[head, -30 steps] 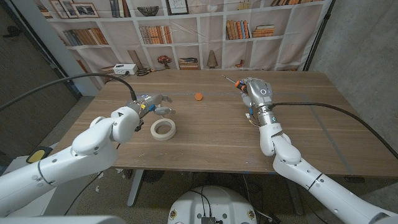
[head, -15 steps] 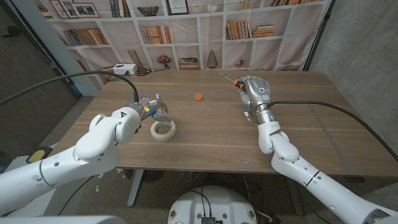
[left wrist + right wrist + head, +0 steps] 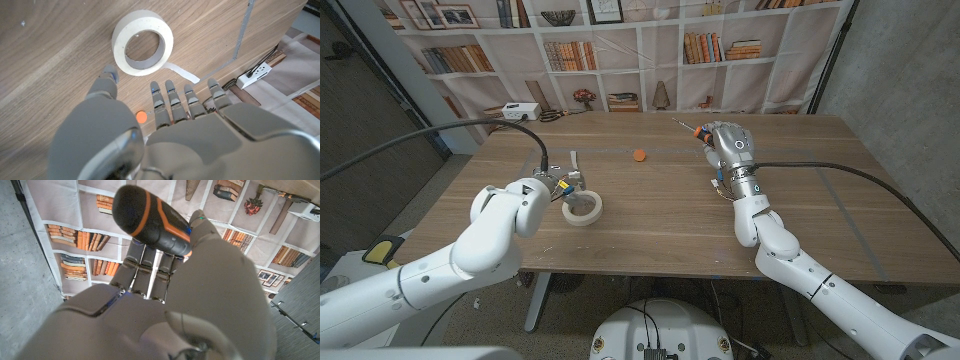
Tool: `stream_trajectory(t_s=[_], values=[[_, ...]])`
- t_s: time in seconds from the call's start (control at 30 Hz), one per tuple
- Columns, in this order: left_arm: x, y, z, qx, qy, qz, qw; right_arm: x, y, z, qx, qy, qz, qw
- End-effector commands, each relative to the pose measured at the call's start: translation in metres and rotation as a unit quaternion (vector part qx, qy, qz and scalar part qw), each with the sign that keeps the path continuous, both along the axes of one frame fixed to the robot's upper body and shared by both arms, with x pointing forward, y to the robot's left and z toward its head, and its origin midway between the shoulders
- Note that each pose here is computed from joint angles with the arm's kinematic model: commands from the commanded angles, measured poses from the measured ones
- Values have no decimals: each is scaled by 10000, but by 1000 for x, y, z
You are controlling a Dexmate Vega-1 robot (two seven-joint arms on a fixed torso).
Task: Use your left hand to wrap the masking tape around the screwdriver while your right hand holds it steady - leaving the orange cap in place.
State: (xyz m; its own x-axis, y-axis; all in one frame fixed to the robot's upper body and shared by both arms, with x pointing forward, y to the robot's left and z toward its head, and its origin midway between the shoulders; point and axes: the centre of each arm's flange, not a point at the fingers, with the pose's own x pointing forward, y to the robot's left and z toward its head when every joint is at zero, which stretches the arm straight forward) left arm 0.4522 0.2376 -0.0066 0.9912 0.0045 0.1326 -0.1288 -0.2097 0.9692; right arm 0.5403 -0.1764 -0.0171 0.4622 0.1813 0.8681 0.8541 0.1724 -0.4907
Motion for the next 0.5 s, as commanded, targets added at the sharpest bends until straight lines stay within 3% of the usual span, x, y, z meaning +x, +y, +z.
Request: stream_trajectory(t_s=[0.03,0.5], values=[[7,-3,-19,334,208,483,9981,-3,0,-3,45,16,8,10000],[19,-6,-30,446,408,515,9968,-6,0,-4,36,37,-7,10000]])
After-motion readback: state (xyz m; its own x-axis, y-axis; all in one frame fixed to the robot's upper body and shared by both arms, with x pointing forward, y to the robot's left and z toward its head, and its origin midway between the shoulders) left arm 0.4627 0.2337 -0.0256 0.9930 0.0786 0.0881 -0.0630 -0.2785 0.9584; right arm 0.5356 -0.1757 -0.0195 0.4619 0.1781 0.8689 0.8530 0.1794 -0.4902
